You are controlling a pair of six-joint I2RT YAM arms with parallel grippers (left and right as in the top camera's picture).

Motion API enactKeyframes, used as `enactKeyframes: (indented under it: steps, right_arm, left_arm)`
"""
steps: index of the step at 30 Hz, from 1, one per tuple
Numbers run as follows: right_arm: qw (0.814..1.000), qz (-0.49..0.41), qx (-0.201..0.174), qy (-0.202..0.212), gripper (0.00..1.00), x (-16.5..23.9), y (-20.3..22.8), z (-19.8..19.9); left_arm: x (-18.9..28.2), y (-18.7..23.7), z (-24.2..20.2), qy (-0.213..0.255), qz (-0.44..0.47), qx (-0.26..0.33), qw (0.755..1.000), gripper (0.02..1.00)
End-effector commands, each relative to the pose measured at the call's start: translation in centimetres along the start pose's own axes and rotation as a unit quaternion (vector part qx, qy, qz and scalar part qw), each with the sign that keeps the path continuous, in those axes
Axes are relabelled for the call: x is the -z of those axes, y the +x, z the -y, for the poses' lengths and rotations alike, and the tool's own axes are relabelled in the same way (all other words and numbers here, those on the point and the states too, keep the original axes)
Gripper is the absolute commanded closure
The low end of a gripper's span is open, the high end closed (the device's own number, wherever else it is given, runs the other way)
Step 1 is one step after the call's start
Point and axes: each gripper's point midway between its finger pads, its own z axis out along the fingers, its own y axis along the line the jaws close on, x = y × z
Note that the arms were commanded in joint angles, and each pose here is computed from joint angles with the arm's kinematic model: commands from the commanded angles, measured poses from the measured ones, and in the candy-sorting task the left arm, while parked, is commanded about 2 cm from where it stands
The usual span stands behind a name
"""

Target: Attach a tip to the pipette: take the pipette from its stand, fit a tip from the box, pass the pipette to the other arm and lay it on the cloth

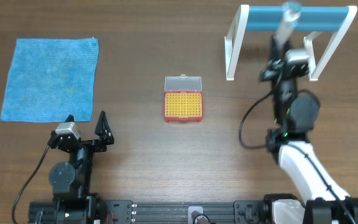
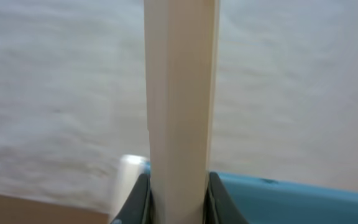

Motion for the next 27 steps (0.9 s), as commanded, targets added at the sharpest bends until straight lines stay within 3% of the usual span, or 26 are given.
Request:
enactKeyframes:
  steps: [1,2,5,10,24,27]
  right_arm:
    - [0.978,-0.028,-0.138,-0.154,0.921,5.3,3.2,-9.7]
    - [0.971,-0.006,-0.147,-0.188,0.923,6.3,2.4,-12.1]
    - [0.958,-0.025,-0.161,-0.236,0.921,7.0,3.3,-15.8]
    - [0.941,-0.061,-0.171,-0.286,0.923,6.9,5.4,-20.5]
    - [0.935,-0.099,-0.17,-0.295,0.923,4.1,9.6,-23.5]
    - [0.938,-0.1,-0.152,-0.297,0.923,4.2,10.0,-23.6]
  left_arm:
    - [0.0,0.1,0.1,0.004,-0.002,-0.006,1.0,0.056]
    - [0.0,0.1,0.1,0.004,-0.002,-0.006,1.0,0.056]
    - [0.0,0.1,0.1,0.004,-0.002,-0.006,1.0,0.056]
    - [0.0,0.1,0.1,0.004,-0.002,-0.006,1.0,0.056]
    - [0.0,0.1,0.1,0.004,-0.002,-0.006,1.0,0.056]
    - [0.0,0.1,0.1,0.004,-0.002,-0.006,1.0,0.053]
